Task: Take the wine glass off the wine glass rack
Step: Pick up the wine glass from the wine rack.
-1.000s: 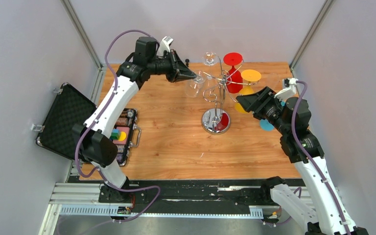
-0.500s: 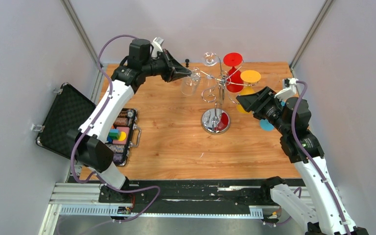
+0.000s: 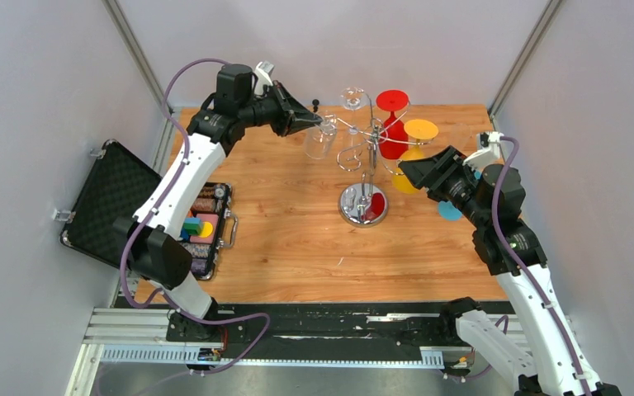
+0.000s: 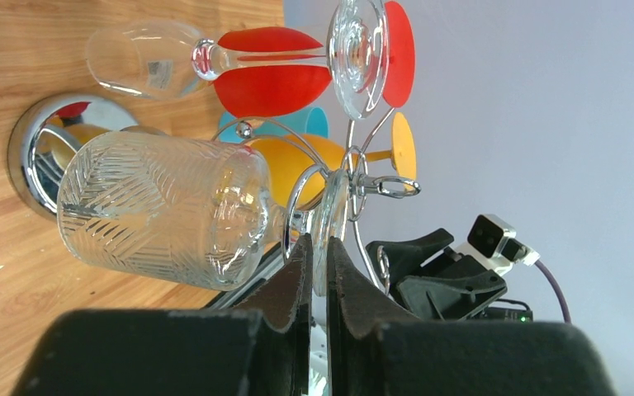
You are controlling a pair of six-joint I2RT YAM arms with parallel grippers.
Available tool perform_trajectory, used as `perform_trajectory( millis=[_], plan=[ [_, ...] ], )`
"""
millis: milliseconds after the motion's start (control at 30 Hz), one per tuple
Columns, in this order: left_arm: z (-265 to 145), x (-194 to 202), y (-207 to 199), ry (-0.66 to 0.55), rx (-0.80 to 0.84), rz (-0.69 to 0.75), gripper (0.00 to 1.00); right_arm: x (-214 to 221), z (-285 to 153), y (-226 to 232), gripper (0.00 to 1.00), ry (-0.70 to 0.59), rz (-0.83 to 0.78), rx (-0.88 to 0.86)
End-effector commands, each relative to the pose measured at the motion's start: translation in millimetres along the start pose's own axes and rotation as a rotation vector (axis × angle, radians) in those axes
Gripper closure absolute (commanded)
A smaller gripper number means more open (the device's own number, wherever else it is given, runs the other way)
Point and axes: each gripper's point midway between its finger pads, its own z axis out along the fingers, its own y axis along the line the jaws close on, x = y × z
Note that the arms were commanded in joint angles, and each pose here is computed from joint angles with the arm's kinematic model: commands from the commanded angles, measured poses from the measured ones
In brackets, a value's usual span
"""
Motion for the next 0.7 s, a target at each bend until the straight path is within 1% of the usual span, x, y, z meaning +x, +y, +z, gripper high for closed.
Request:
perform_trajectory(
  millis=[0, 300, 467, 667],
  plan=[
    [-9, -21, -46, -0.063, 0.13, 0.074, 1.0, -18, -6, 13, 0.44, -0.071, -0.038, -0.042],
    [6, -17, -53, -0.02, 0.145, 0.097, 1.0, -19, -9, 13, 0.44, -0.081, -0.048, -0.046],
    [16, -3, -57, 0.023, 0.157, 0.111, 1.0, -20, -10, 13, 0.44, -0.085, -0.061, -0.045],
    [16, 11, -60, 0.048, 0.158, 0.125, 1.0, -21, -13, 15, 0.44, -0.089, -0.064, -0.053]
  ],
)
